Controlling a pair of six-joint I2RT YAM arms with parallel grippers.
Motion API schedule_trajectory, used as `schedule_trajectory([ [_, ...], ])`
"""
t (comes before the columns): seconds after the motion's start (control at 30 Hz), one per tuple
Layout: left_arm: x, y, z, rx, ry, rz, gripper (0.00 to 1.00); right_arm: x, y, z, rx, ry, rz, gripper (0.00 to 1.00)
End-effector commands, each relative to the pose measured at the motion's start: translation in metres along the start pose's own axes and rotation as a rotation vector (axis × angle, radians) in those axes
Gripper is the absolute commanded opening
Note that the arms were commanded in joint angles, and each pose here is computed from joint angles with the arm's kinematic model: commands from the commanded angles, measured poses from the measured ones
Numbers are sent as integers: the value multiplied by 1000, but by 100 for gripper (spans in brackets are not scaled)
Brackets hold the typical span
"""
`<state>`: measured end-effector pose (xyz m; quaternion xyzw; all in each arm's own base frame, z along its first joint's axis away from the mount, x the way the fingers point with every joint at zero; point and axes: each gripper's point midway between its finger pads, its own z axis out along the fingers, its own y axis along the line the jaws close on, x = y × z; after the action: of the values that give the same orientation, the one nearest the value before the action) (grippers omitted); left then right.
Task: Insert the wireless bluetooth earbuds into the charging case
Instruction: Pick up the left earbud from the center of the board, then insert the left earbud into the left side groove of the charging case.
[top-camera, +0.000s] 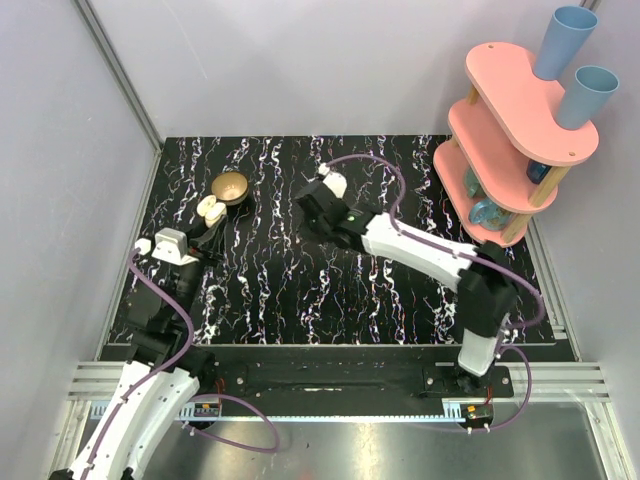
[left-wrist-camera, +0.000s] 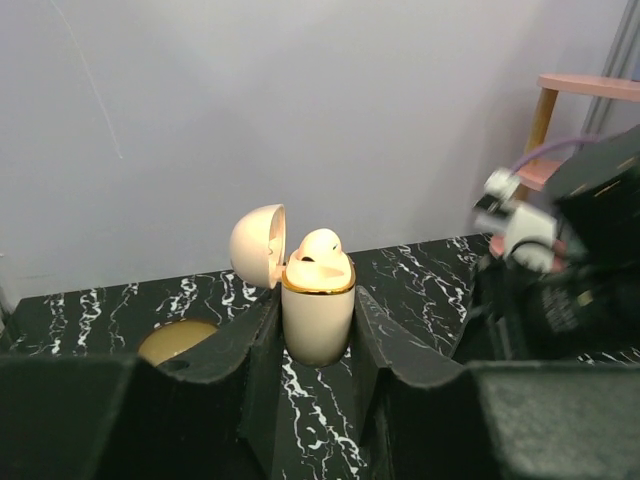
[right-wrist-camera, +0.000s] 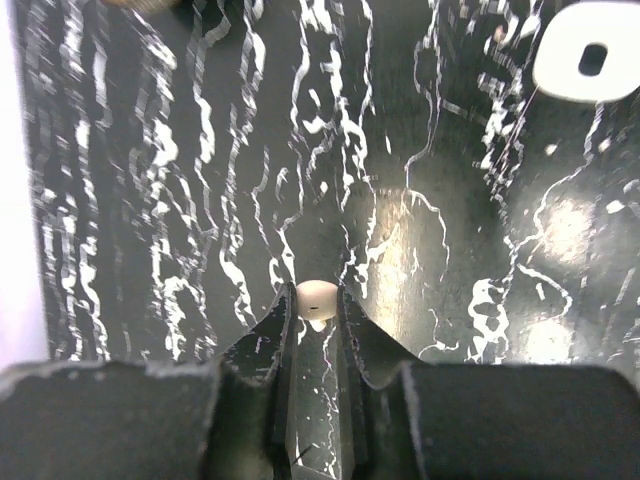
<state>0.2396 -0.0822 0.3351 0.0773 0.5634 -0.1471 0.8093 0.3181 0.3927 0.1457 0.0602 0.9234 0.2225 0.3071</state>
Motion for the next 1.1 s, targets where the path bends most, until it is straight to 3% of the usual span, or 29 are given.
schedule_trajectory([
  [0.0, -37, -16, 11, 80, -94, -32, 0, -73, 16, -61, -111, -306, -6, 0],
  [0.3, -43, -51, 22, 272, -130, -76, 0, -128, 43, -168, -417, -596, -1, 0],
  [0.5, -48, -70, 24, 384, -179, -109, 0, -145, 61, -231, -601, -706, -30, 0],
  [0.7, -55, -86, 25, 483, -226, -135, 0, -147, 90, -274, -786, -720, -101, 0],
  [1.07, -52, -102, 29, 579, -218, -177, 0, -123, 129, -303, -1025, -669, -244, 0],
])
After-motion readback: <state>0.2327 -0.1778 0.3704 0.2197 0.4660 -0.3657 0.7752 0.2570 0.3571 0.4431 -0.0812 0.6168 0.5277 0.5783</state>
